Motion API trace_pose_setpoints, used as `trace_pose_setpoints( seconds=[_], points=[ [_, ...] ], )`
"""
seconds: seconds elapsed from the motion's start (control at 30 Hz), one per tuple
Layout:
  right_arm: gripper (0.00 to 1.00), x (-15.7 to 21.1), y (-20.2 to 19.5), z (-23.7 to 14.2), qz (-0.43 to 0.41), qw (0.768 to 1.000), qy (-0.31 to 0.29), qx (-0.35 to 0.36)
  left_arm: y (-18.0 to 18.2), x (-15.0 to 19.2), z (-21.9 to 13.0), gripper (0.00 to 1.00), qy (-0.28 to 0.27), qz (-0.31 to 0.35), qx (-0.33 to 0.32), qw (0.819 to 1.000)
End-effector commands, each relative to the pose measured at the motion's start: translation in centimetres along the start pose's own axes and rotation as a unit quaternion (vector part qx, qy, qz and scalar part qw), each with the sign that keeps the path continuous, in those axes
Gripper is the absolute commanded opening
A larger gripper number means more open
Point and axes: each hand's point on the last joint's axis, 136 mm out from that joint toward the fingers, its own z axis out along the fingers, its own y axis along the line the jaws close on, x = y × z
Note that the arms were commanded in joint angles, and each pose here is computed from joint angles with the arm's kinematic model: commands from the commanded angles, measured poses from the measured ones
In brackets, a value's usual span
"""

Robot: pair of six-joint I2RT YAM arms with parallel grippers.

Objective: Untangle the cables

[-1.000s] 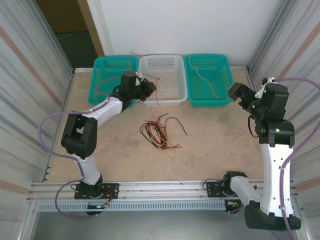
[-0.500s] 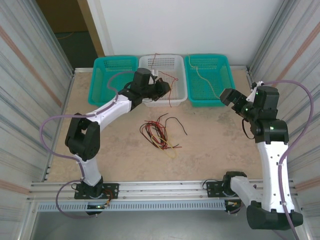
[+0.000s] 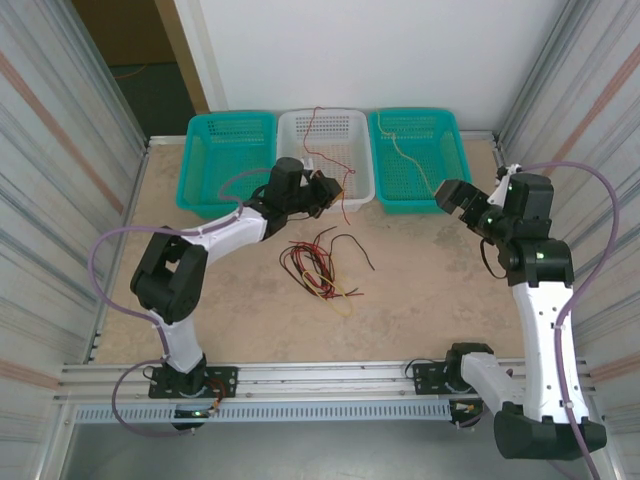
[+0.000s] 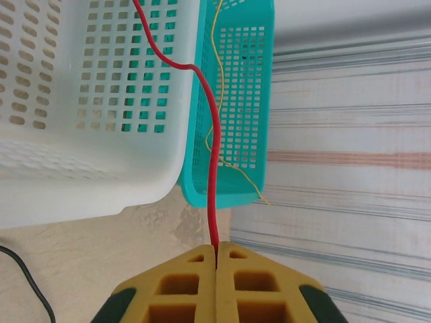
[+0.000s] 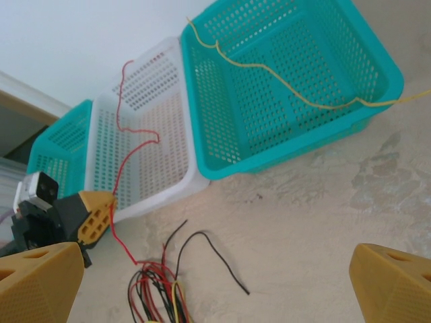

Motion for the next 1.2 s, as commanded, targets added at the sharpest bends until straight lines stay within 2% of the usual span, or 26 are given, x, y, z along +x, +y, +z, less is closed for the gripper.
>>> trace_pose_setpoints(
  seconds=[0.0,0.27,0.43,0.47,0.5,0.53,0.57,0.63,0.7,0.73,0.87,1.0,1.1,1.17],
  points=[
    [1.0,0.6,0.5,0.4,0.005,1.0,0.01,-0.017,-2.4,-1.8,-1.9,0.0,-0.049,0.028,0.019,0.998],
    [1.0,1.3,0.5,1.0,0.0,1.0,0.023,-0.02,-2.8,-5.2,-1.7,0.0,-0.066,0.03,0.027,0.997],
    [1.0,1.6,0.5,1.3,-0.001,0.999,0.029,-0.019,-1.3,-5.9,0.7,0.01,-0.047,0.015,0.006,0.999],
    [1.0,1.6,0.5,1.3,-0.001,0.999,0.029,-0.02,-0.7,-5.9,1.3,0.13,-0.04,0.007,0.0,0.999],
    [1.0,1.6,0.6,1.3,-0.001,0.999,0.029,-0.022,0.0,-5.8,1.8,0.3,-0.034,-0.002,-0.008,0.999],
    [1.0,1.6,0.6,1.3,-0.002,0.999,0.03,-0.023,0.3,-5.7,2.1,0.41,-0.03,-0.006,-0.011,0.999],
    [1.0,1.7,0.7,1.2,-0.004,0.999,0.031,-0.025,0.5,-5.5,2.3,0.51,-0.026,-0.01,-0.012,1.0],
    [1.0,2.1,0.9,1.2,-0.012,0.999,0.038,-0.027,0.3,-5.4,2.4,0.62,-0.021,-0.011,-0.009,1.0],
    [1.0,3.0,1.0,1.6,-0.024,0.998,0.054,-0.027,-0.7,-5.5,1.9,0.87,-0.019,0.007,-0.002,1.0],
    [1.0,3.6,1.0,1.9,-0.03,0.997,0.064,-0.026,-1.3,-5.6,1.4,0.9,-0.02,0.019,-0.001,1.0],
    [1.0,8.0,1.2,4.0,-0.073,0.989,0.132,-0.012,-3.9,-6.4,-2.1,0.93,-0.032,0.087,-0.009,0.996],
    [0.98,14.7,1.4,7.3,-0.115,0.968,0.225,0.003,-6.5,-6.8,-7.6,0.91,-0.06,0.185,-0.041,0.98],
    [0.97,19.5,2.0,9.1,-0.144,0.951,0.274,0.001,-6.4,-6.5,-11.9,0.89,-0.078,0.225,-0.07,0.969],
    [0.96,21.9,2.5,10.2,-0.166,0.94,0.297,0.008,-5.4,-6.3,-14.6,0.83,-0.086,0.218,-0.066,0.97]
  ],
)
